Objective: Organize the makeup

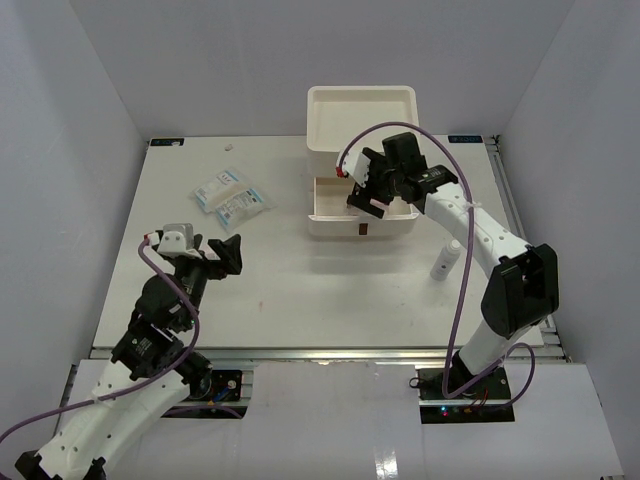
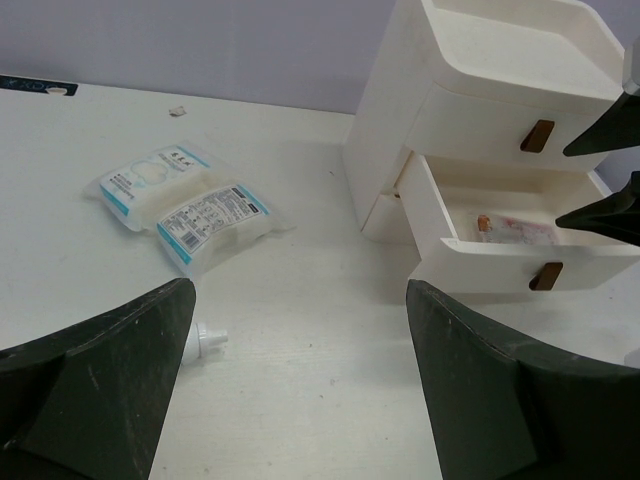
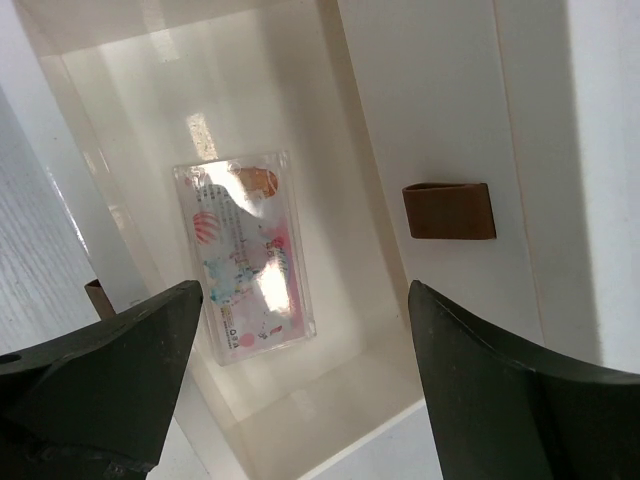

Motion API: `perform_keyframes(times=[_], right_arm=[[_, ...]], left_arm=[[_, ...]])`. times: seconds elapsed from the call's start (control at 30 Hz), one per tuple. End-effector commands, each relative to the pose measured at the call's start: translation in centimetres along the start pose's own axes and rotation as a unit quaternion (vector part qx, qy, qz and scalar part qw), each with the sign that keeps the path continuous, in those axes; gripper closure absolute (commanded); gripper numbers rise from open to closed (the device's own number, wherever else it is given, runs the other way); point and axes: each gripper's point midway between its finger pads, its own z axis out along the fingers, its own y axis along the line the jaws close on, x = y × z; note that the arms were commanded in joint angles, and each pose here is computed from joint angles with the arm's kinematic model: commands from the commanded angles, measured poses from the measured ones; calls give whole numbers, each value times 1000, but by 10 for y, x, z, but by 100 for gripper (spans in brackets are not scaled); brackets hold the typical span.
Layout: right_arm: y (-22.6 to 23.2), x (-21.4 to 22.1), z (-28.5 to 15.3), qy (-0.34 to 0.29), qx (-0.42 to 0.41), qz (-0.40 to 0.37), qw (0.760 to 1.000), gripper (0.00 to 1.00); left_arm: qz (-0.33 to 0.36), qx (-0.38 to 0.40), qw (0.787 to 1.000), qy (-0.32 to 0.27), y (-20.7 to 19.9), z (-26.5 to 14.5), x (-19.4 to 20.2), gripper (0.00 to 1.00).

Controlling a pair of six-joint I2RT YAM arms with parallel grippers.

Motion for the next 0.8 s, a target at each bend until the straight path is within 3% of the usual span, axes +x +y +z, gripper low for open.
perform_keyframes(times=[0.0, 0.1, 0.2, 0.33, 0.43, 0.63, 0.77], right_arm=[[-13, -28, -31, -44, 34, 11, 998, 10], [-3, -45, -56, -82, 23, 45, 995, 10], [29, -69, -104, -165, -26, 101, 981, 10], [104, -61, -121, -221, -154, 144, 952, 10], [139, -49, -130, -249, -202, 151, 935, 10], [133, -18, -142, -289, -176, 186, 923, 10], [134, -9, -141, -284, -169, 198, 923, 10]], left_arm=[[-2, 11, 1000, 21, -8, 6, 6, 2], [-4, 12, 999, 40, -11, 10, 16, 3], [-18, 14, 997, 72, -17, 16, 30, 3], [-73, -5, 988, 133, -23, 19, 58, 6], [-117, -18, 976, 181, -30, 17, 70, 10], [-181, -60, 949, 251, -28, 13, 79, 10], [-216, -133, 921, 296, 8, 19, 96, 8]])
